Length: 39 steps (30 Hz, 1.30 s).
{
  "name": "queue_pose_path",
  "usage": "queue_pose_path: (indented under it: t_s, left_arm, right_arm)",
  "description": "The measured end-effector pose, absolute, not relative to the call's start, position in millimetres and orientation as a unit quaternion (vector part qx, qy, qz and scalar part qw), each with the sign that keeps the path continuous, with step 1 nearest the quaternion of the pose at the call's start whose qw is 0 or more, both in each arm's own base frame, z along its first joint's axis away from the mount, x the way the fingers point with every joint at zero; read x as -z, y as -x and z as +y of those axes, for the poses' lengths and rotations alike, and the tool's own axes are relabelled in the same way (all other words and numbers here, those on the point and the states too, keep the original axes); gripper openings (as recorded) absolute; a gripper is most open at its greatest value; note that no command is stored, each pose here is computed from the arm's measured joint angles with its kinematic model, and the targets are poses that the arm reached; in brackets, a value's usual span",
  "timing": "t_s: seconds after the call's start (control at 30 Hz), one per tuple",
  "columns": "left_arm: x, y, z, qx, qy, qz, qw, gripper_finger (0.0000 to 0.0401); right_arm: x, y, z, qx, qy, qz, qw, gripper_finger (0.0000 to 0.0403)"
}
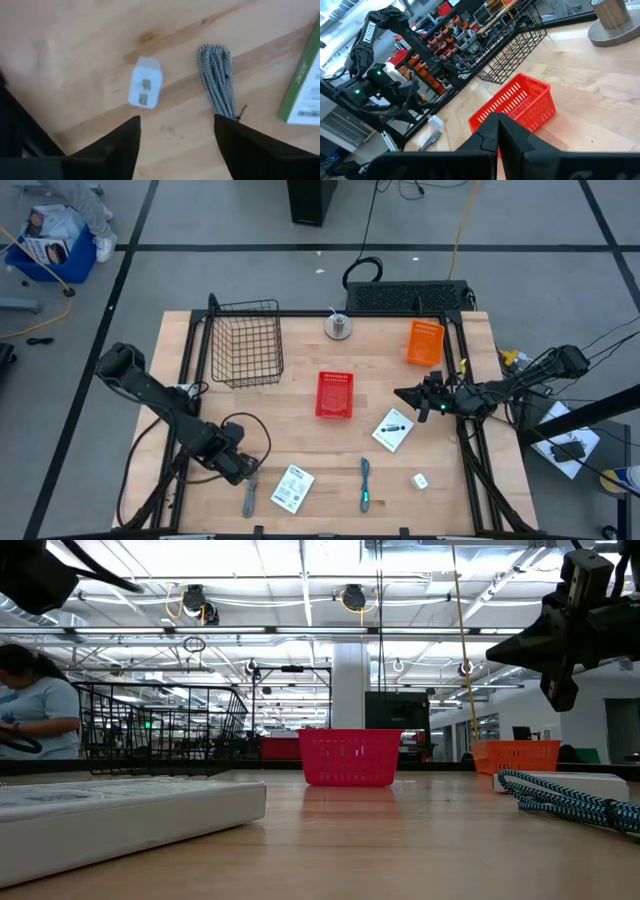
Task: Pick and place items into bin
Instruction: Put the left white charger adapter into the red bin
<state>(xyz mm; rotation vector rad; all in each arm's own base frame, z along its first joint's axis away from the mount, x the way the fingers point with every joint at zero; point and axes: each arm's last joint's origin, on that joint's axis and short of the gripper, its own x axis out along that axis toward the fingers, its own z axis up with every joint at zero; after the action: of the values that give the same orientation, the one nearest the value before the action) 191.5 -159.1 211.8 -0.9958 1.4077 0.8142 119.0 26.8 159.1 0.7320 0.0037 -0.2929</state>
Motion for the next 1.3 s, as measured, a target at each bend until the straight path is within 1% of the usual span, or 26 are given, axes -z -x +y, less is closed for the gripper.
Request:
queue_pose_path:
  t_s: [0.07, 0.2, 0.33, 0.6, 0.7, 0.8, 0.93, 1.03, 1.13, 1.3]
  left_arm:
    - [-209.3, -191.1, -157.7, -0.345, 0.418, 0.603, 0.586, 0.0235]
    - [-199.0, -185.6, -152.8, -0.354, 0.405, 0.62, 0.571, 0.0224]
    - [-195.6, -181.8, -150.6, -0.348, 0.399, 0.631, 0.567, 0.0223]
    - [-193.2, -182.8, -147.3, -0.344, 0.387, 0.619, 0.59, 0.0223]
    - [-183.9, -179.7, -144.0, -0.35, 0.386, 0.623, 0.584, 0.0223]
    - [-174.3, -179.8, -144.9, -0.33, 0.401, 0.624, 0.584, 0.0223]
    - [-168.0, -181.5, -146.3, -0.311, 0.417, 0.618, 0.589, 0.0223]
    - [-165.7, -179.9, -145.1, -0.313, 0.414, 0.621, 0.587, 0.0221]
    - [-162.2, -176.9, -143.1, -0.323, 0.412, 0.626, 0.579, 0.0208]
    - [-157.1, -173.4, -140.3, -0.328, 0.405, 0.631, 0.575, 0.0169]
  right_arm:
    - [-159.2, -119.0, 26.8, 0.143, -0.357, 0.002, 0.923, 0.0]
    - [-159.2, -119.0, 26.8, 0.143, -0.357, 0.002, 0.923, 0.0]
    - [-159.5, -119.1, 26.9, 0.142, -0.359, 0.0, 0.923, 0.0]
    - [-159.1, -119.1, 26.8, 0.143, -0.369, 0.0, 0.918, 0.0]
    - [-159.1, -119.0, 26.8, 0.143, -0.366, 0.001, 0.919, 0.0]
    - [-159.1, -119.0, 26.8, 0.143, -0.359, 0.001, 0.922, 0.0]
    - [-159.1, -119.0, 26.8, 0.143, -0.357, 0.002, 0.923, 0.0]
    - [-159.1, -119.0, 26.8, 0.144, -0.357, 0.001, 0.923, 0.0]
    - [-159.1, -119.0, 26.8, 0.144, -0.36, 0.001, 0.922, 0.0]
    - [-159.1, -119.0, 26.6, 0.146, -0.359, 0.0, 0.922, 0.0]
